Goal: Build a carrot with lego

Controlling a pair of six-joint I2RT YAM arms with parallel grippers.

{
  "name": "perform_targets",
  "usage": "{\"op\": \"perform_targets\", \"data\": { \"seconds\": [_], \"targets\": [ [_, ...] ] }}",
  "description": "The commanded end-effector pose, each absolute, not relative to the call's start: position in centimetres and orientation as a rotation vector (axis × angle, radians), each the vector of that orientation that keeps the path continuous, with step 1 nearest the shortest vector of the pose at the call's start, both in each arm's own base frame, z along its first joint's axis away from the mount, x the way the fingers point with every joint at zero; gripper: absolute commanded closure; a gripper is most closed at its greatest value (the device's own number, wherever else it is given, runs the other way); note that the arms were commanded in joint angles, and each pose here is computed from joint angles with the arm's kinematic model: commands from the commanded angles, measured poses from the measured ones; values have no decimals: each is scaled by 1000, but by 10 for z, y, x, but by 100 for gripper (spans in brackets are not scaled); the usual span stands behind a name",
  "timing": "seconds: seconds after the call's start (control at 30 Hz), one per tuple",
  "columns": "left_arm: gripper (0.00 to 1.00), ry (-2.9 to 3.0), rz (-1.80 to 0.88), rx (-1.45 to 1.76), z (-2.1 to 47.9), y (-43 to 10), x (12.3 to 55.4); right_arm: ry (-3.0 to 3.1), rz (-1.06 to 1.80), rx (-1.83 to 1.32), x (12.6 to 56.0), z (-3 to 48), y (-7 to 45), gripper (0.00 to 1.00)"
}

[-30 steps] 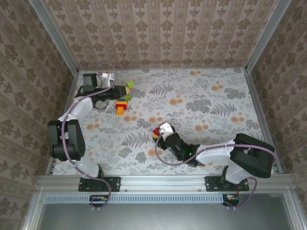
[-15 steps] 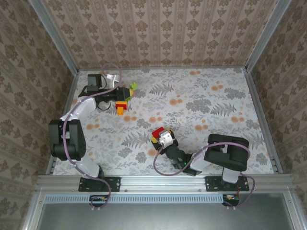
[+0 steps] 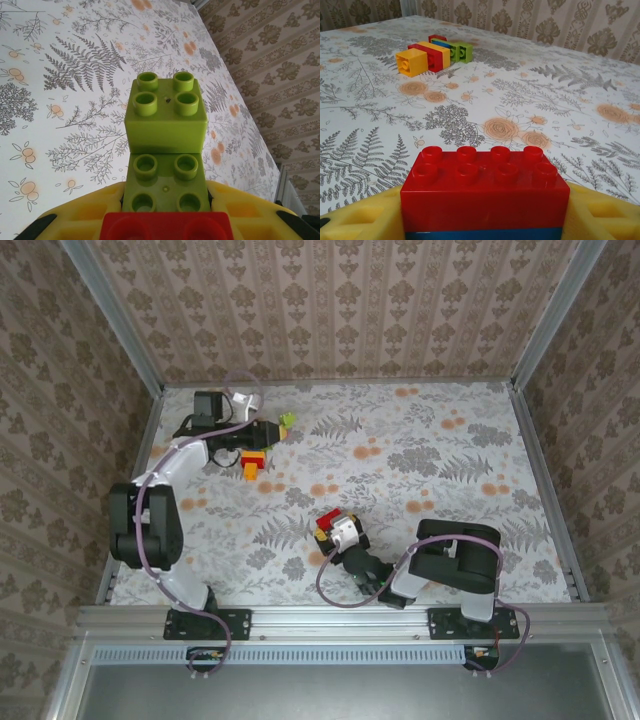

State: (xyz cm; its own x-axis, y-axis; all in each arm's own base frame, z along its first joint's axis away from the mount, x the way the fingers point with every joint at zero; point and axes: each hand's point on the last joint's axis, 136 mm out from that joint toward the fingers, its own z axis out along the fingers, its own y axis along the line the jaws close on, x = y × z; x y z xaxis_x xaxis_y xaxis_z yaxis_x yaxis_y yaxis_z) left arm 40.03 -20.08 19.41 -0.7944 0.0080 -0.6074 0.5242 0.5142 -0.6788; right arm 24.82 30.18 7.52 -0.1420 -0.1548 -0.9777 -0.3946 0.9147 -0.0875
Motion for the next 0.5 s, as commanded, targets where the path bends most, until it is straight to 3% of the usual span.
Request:
{"op": "perform_targets", "data": {
  "seconds": [0.0,0.47],
  "targets": [
    [87,2206,-1235,465,198,-204,403,1725,243,-336,249,73,298,57],
    [87,2207,-1233,482,198,-211,399,1747,219,-319,240,61,288,52]
  ]
}}
